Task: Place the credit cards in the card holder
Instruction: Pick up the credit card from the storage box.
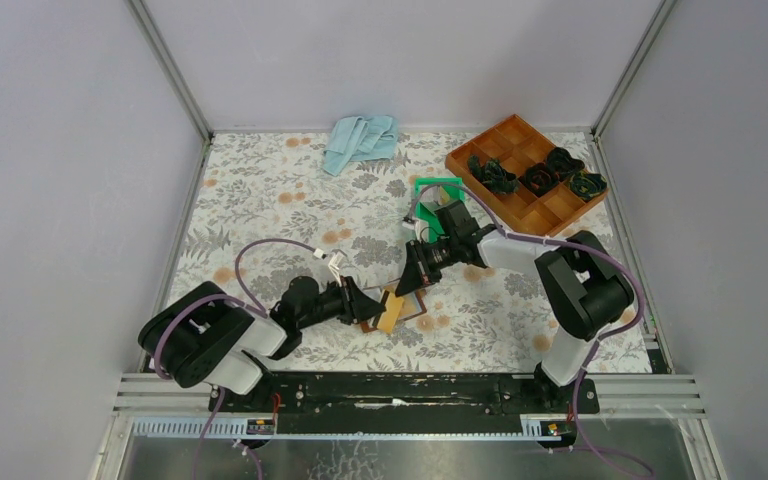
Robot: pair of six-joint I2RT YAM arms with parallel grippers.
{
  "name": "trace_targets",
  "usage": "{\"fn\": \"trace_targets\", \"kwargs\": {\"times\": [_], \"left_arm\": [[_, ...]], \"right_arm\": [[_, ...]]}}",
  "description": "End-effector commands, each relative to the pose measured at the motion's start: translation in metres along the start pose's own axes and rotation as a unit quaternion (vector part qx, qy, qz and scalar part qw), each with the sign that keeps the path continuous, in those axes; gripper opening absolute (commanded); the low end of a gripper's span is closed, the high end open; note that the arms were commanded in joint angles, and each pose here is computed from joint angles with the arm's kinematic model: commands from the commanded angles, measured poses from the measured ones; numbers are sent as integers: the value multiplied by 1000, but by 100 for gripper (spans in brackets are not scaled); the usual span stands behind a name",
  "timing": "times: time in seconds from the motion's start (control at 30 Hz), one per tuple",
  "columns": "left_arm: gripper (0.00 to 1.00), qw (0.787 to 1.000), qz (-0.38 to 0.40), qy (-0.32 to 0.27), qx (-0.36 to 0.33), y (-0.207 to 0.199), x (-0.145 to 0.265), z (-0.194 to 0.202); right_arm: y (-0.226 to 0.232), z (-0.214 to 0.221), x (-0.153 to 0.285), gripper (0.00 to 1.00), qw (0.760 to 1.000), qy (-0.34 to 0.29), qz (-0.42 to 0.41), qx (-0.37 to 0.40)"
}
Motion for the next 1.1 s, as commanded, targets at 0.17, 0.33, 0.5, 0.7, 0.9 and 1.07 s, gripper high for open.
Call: {"fn": "trace_targets", "kwargs": {"times": [0.17,0.33,0.5,0.7,0.9,1.07], "left_arm": [[14,999,30,-29,-17,-10,1,-14],[2,999,32,-34,-5,-9,2,-14],[0,999,10,-36,6,-1,3,-14],[0,998,-27,-45,21,9,6,-15],[0,996,-50,-62,41,14,12,-16],[0,993,-63,-79,63,18,16,-17]], "right_arm": [[10,-17,2,0,999,-8,-30,24],[11,-22,2,0,999,-12,-33,26],[12,-32,6,12,999,-31,-29,24],[13,-42,14,38,997,-65,-11,31],[12,-43,16,41,996,-88,-2,23],[10,-35,15,41,994,-104,-1,14]]}}
Point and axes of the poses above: each gripper's point midway between its finger pads, its own x axis back along the fingers, its own y axis along the line the jaws close on, z = x × y, the point moved 2 cm from there along x, back along the fingers, and after that the axes turned 13 degrees about -x, right-handed, at the moved point
